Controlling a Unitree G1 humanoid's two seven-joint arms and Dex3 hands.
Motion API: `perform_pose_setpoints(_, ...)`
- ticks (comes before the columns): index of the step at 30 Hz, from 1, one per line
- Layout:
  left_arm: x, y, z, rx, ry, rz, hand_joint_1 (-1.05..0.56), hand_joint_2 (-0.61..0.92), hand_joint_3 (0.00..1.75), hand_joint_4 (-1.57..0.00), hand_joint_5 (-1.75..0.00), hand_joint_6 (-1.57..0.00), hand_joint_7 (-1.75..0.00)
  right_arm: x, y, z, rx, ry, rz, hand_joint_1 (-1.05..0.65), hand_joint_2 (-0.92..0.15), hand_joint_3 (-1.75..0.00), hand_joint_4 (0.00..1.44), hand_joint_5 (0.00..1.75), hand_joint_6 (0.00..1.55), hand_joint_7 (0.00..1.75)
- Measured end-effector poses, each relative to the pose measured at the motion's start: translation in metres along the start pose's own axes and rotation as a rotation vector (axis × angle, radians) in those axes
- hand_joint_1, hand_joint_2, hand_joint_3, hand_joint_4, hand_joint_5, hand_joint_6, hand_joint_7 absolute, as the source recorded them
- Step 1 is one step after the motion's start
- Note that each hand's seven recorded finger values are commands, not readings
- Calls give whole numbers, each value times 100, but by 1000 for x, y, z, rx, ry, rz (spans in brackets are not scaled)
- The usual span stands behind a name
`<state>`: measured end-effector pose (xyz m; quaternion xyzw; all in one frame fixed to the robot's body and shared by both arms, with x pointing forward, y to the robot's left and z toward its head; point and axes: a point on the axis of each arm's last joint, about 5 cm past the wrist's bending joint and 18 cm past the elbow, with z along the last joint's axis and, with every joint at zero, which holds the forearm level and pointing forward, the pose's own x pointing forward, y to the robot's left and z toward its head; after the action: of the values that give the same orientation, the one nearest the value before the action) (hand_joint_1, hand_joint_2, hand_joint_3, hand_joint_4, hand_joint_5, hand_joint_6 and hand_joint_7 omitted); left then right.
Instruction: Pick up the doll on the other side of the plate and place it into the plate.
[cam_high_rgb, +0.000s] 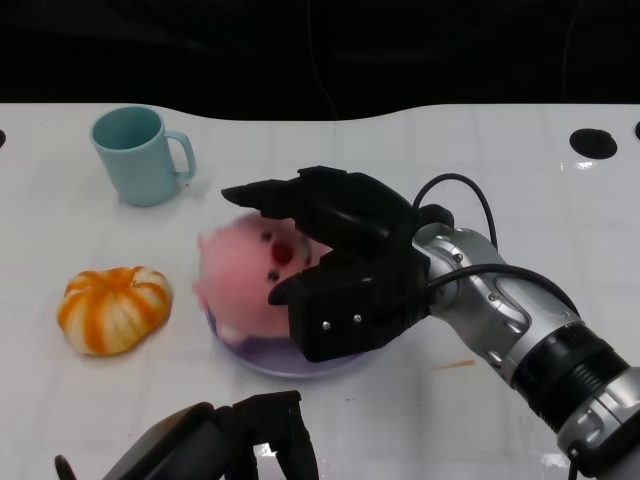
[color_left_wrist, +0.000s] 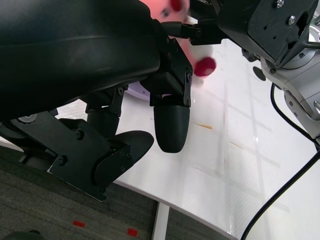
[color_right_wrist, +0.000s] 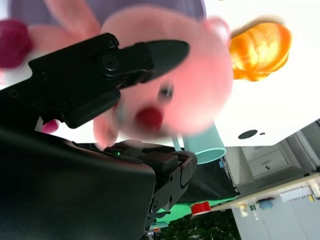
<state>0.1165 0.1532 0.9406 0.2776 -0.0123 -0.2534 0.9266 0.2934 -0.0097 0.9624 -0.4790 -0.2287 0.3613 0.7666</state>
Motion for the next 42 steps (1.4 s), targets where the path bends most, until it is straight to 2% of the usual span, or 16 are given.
perform_pose_setpoints(7,2,1,-1,-2,-1,5,-14,54,114,-62,-175,-54,-153,-6,-14,0,-57,2,14,-98,-92,-32,0,22,2,0)
perform_pose_setpoints(15,2,2,-2,-9,5,4,-15,54,114,-62,-175,-54,-154,-24,-27,-4,-64,-9,19,-97,-92,-33,0,18,2,1)
perform_pose_setpoints(22,2,3,-3,-11,13,2,-14,54,114,-60,-175,-53,-153,-57,-39,-15,-34,-24,-9,-93,-92,-32,2,24,5,3)
perform_pose_setpoints(28,2,4,-3,-11,8,-1,-15,54,114,-61,-175,-54,-153,-86,-34,-27,39,-1,-34,-83,-92,-27,2,58,18,8)
perform_pose_setpoints(34,1,5,-4,-12,13,2,-15,56,111,-59,-175,-53,-153,-110,-21,-35,139,25,-109,-74,-92,-30,21,73,36,16)
perform_pose_setpoints(37,1,6,-4,-17,14,4,-15,56,111,-59,-175,-52,-153,-124,-15,-39,187,55,-145,-63,-92,-27,30,94,48,24)
perform_pose_setpoints(39,1,7,-5,-23,15,6,-14,56,111,-58,-175,-52,-152,-132,-12,-41,228,67,-173,-40,-91,-14,42,103,65,39)
perform_pose_setpoints(42,1,8,-7,-29,19,4,-14,56,111,-58,-175,-53,-152,-145,-6,-45,297,72,-210,-16,-89,-9,66,122,86,54)
